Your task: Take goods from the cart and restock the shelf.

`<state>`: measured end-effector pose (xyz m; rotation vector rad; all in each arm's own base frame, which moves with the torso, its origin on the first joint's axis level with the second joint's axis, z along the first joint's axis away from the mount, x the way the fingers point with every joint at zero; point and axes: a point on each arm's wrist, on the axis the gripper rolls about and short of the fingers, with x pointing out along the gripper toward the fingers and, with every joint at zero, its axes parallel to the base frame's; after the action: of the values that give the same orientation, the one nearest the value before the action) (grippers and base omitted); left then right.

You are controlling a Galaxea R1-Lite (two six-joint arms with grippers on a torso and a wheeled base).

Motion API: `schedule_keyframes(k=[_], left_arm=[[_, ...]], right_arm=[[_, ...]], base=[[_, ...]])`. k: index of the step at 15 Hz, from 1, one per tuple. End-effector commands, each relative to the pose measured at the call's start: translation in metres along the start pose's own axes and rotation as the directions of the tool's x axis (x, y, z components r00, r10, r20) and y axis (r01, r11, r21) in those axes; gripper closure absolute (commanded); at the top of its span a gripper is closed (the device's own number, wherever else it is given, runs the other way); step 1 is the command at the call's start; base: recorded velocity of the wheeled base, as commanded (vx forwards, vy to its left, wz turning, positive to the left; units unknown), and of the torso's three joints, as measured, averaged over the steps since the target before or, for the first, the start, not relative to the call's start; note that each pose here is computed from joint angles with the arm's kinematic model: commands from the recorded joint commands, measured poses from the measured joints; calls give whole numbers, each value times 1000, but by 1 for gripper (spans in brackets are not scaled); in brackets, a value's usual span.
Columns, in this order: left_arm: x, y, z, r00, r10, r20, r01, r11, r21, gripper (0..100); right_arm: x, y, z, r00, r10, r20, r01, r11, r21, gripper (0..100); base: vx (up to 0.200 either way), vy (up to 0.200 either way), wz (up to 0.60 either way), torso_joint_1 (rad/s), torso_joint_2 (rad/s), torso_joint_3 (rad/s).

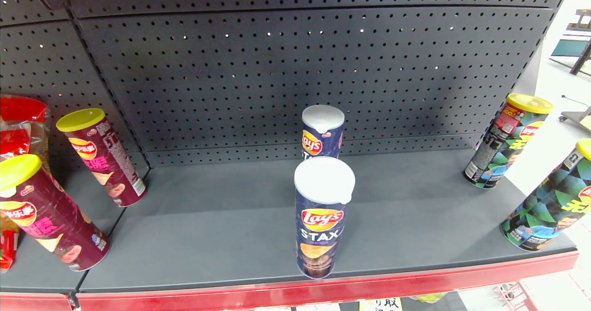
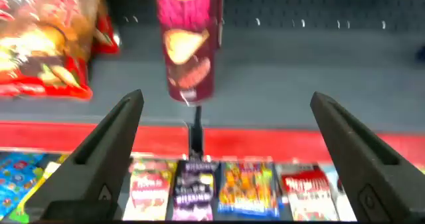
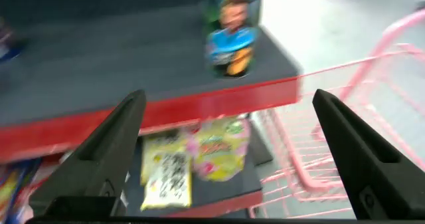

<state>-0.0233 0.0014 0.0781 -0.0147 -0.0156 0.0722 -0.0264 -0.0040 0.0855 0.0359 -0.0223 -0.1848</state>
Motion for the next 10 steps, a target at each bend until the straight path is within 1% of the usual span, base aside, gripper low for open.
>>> schedule_keyframes(k=[1, 2, 3, 5, 7, 10], left_arm=[[0, -1, -3, 999, -32, -17, 33, 999, 24, 0], [0, -1, -2, 999, -40, -16, 40, 999, 25, 0], [0, -1, -2, 999, -41, -16, 42, 999, 22, 0], [0, -1, -3, 999, -41, -17, 42, 999, 22, 0], [0, -1, -3, 999, -41, -17, 42, 999, 22, 0], [0, -1, -2, 999, -41, -16, 42, 999, 24, 0]], right_arm=[[1, 1, -4, 999, 55, -1, -55, 998, -13, 0], [1, 2, -3, 995, 96, -3, -96, 995, -34, 0], [2, 4, -9, 982, 186, -26, -187, 981, -52, 0], [2, 5, -10, 981, 191, -26, -191, 982, 10, 0], [3, 5, -10, 981, 192, -26, -193, 981, -26, 0], [3, 5, -10, 981, 194, -26, -194, 981, -24, 0]], base=[[0, 0, 0, 0, 0, 0], [0, 0, 0, 0, 0, 0], [0, 0, 0, 0, 0, 0], [0, 0, 0, 0, 0, 0], [0, 0, 0, 0, 0, 0], [0, 0, 0, 0, 0, 0]])
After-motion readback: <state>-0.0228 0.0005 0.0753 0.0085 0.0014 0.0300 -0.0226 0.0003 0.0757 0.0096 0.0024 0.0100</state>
